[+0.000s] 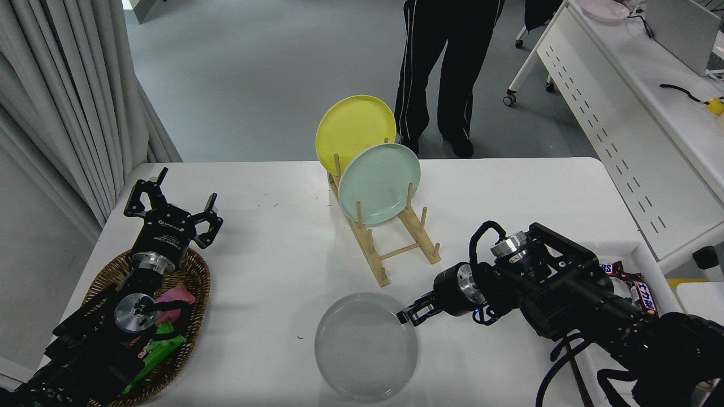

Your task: Place the plate on the table

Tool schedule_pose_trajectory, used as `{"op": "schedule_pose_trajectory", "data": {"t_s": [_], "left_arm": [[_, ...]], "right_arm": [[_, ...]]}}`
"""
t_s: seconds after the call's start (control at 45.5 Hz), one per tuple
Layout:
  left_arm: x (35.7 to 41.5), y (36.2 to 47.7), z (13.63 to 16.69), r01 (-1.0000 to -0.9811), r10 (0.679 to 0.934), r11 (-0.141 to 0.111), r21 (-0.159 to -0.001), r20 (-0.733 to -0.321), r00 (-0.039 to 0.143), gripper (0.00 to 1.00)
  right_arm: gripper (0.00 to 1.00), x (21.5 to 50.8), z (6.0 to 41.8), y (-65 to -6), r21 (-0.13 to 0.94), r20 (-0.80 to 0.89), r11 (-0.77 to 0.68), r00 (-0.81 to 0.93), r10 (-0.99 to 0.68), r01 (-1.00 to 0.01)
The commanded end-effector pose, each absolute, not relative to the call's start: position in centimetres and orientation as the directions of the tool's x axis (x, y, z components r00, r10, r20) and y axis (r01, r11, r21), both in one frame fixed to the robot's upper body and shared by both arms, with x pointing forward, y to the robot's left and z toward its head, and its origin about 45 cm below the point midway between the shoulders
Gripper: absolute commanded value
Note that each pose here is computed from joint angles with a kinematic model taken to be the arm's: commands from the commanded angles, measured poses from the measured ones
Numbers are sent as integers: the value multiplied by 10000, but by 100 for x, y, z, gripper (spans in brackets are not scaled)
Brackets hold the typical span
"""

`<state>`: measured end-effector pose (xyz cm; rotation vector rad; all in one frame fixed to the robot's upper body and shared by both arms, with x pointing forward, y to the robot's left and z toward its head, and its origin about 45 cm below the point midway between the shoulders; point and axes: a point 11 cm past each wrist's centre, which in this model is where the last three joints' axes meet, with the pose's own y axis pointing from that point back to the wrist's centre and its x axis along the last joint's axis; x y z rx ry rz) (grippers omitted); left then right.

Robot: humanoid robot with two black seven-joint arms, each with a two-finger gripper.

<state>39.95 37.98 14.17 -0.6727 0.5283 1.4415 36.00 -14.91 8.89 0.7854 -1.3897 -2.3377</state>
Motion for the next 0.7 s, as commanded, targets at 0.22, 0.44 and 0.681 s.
{"op": "schedule_pose_trajectory", "data": {"t_s": [0.22, 0.44, 0.681], "left_arm": [[3995, 3798, 1417, -9950, 7152, 51, -1000, -6950, 735, 100], [3995, 3798, 1417, -9950, 7152, 51, -1000, -6950, 735, 100], [3995, 3798, 1417, -9950, 7152, 51, -1000, -6950, 735, 100]], "right_arm": [[100, 3602, 892, -1486, 8761, -2980, -4819, -8005, -5200, -132], [100, 3633, 916, -1512, 8805, -3020, -4735, -7965, -5237, -225], [100, 3663, 960, -1509, 8831, -3102, -4682, -7859, -5348, -300]]}}
